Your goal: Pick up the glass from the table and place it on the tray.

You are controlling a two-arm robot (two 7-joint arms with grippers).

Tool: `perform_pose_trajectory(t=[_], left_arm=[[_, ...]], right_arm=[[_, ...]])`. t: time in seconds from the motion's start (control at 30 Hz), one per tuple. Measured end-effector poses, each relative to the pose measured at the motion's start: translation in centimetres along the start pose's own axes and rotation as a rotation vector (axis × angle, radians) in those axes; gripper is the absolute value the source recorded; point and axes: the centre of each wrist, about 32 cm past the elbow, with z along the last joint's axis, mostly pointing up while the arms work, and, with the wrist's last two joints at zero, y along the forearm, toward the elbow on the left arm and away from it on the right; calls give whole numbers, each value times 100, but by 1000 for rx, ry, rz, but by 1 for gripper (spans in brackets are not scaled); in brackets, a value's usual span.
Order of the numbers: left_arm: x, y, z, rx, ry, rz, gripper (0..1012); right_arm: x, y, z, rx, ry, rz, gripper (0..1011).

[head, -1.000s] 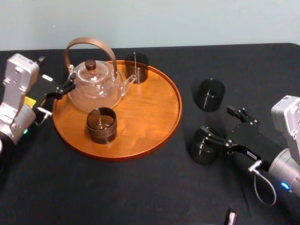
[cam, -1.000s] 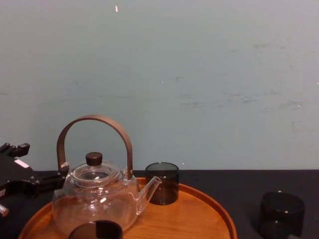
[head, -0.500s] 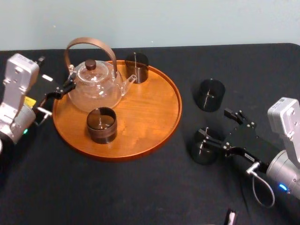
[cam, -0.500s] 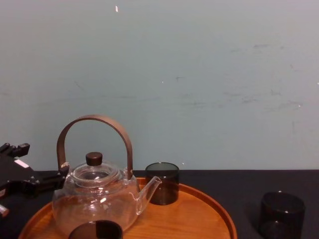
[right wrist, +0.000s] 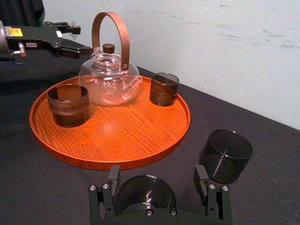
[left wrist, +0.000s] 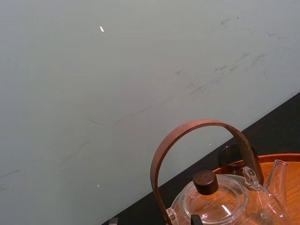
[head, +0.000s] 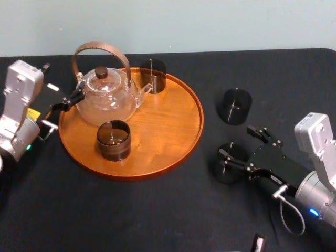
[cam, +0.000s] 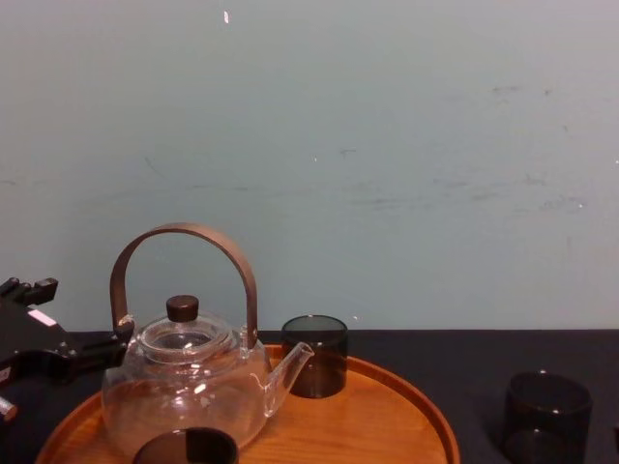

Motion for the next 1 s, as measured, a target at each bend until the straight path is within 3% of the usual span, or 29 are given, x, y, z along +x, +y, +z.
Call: perform_pose_trajectory(t=[0.5, 1.0], left_arm=[[0, 0, 0, 0, 0, 0, 1001], [0, 0, 0, 0, 0, 0, 1001]], right_arm=[[19, 51, -42, -13, 11, -8, 1002], [-33, 84, -59, -14, 11, 32, 1002]])
